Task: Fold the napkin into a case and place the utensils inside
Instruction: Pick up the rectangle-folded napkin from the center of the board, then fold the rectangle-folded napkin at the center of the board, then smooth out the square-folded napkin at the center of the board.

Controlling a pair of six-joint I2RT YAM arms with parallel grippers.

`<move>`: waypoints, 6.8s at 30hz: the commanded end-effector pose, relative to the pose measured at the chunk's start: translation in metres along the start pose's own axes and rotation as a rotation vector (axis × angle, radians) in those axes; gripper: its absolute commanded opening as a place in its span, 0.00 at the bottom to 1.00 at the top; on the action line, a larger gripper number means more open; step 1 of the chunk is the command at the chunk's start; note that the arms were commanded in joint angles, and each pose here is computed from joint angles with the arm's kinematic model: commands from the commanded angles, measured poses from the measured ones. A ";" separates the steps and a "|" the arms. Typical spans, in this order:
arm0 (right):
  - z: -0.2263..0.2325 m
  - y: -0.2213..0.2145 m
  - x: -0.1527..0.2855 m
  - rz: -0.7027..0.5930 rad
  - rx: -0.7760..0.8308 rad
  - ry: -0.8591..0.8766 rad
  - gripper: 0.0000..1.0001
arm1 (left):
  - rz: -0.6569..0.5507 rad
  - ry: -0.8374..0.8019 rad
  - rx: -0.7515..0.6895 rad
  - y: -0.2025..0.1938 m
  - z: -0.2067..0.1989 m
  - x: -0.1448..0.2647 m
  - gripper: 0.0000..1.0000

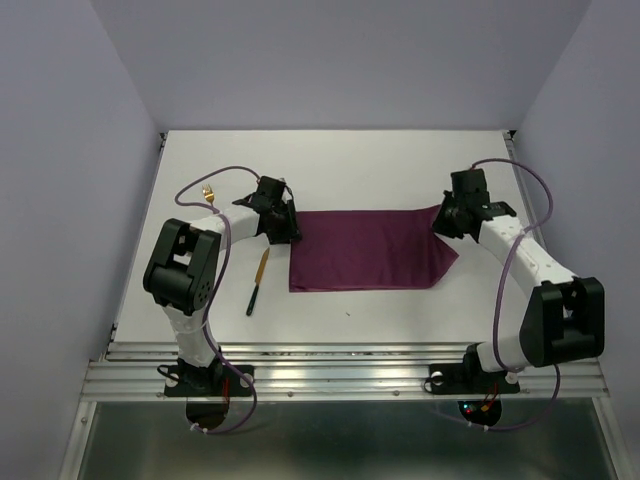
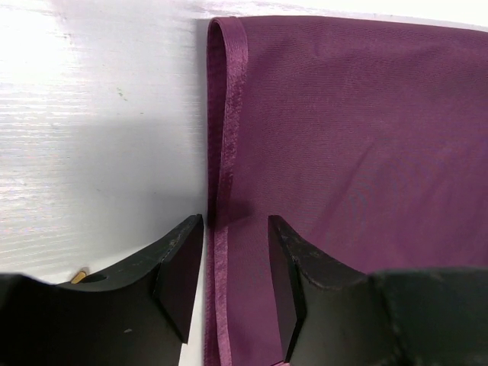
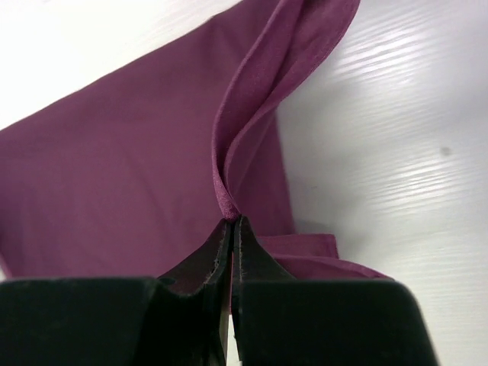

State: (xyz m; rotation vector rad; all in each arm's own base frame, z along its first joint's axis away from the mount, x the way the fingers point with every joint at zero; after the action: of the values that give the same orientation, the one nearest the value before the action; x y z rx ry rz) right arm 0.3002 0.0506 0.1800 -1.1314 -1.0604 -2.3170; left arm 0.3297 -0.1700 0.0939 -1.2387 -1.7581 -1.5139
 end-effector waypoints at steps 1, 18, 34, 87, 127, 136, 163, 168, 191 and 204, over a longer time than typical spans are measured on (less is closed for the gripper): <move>0.034 -0.006 0.016 -0.008 -0.027 0.078 0.01 | 0.060 -0.012 -0.006 -0.016 -0.002 -0.006 0.51; 0.164 -0.101 0.014 0.134 0.167 0.294 0.01 | 0.080 -0.039 0.006 -0.018 -0.005 -0.012 0.49; 0.224 -0.168 -0.017 0.291 0.239 0.372 0.01 | 0.065 -0.009 0.017 -0.014 -0.004 0.003 0.48; 0.242 -0.209 -0.028 0.352 0.297 0.353 0.01 | 0.115 -0.049 0.069 -0.047 0.017 -0.005 0.00; 0.170 -0.143 0.008 0.123 0.223 0.294 0.50 | 0.064 0.014 0.074 -0.036 0.021 0.018 0.00; 0.137 -0.180 -0.006 0.279 0.270 0.255 0.15 | 0.073 0.010 0.066 -0.044 0.023 0.025 0.00; 0.193 -0.246 -0.018 0.427 0.442 0.402 0.10 | 0.074 0.076 0.102 -0.053 0.029 0.040 0.00; 0.217 -0.247 0.001 0.413 0.481 0.529 0.10 | 0.072 0.216 0.132 -0.042 0.043 0.060 0.00; 0.113 -0.077 -0.054 0.165 0.130 0.212 0.07 | -0.104 0.039 0.023 0.091 -0.015 0.026 0.00; 0.121 -0.043 -0.126 0.137 0.101 0.120 0.07 | 0.008 0.072 0.041 0.087 -0.001 -0.046 0.00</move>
State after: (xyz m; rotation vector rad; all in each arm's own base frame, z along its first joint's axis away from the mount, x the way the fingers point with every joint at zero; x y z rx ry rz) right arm 0.3959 0.1722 0.1071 -1.0006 -0.9823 -2.1434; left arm 0.4231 -0.1892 0.1006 -1.1480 -1.7383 -1.4838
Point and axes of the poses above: each gripper's point midway between its finger pads, its own x axis back along the fingers, its own z axis along the line the jaws close on, y = z × x, the point moved 8 cm from there along x, back along the fingers, and after that the axes turned 15 degrees about -x, right-handed, at the moved point
